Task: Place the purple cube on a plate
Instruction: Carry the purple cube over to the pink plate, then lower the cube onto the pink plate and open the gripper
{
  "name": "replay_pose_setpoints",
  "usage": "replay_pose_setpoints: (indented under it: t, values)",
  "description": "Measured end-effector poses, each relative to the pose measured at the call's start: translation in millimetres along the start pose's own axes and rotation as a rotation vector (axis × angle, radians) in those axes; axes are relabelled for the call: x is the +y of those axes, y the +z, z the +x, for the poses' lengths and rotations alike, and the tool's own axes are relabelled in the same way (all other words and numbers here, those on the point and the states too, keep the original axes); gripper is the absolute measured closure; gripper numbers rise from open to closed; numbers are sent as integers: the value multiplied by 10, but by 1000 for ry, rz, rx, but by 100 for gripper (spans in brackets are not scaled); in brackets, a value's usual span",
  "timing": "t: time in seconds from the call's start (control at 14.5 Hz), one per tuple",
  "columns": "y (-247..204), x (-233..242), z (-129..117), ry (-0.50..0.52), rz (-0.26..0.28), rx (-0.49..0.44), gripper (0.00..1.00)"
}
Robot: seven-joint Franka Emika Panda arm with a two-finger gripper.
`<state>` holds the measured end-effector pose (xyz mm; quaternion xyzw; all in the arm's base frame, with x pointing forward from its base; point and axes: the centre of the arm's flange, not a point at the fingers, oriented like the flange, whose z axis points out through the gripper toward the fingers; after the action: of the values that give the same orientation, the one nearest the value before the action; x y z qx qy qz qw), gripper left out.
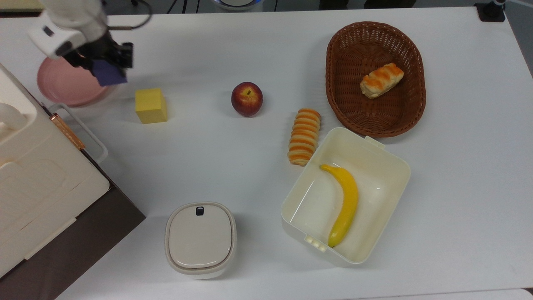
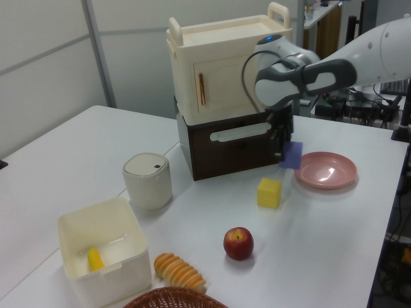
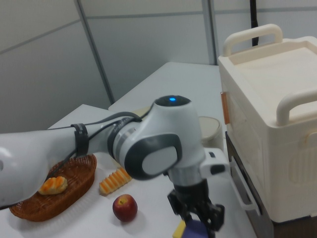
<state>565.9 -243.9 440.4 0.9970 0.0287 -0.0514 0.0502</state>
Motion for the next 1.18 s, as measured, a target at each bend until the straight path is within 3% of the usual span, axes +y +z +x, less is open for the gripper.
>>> replay_pose_setpoints:
  t: [0.48,0.76,0.9,0.97,1.18]
  values:
    - [184,852,-561,-20,25,-24,31]
    - [338,957,-611,-2,40,-43,24]
    - [391,968,-605,-1,44,-48,5]
    - [399,968,-602,-1,44,-49,0]
    - [374,972,-593,-1,41,-44,0]
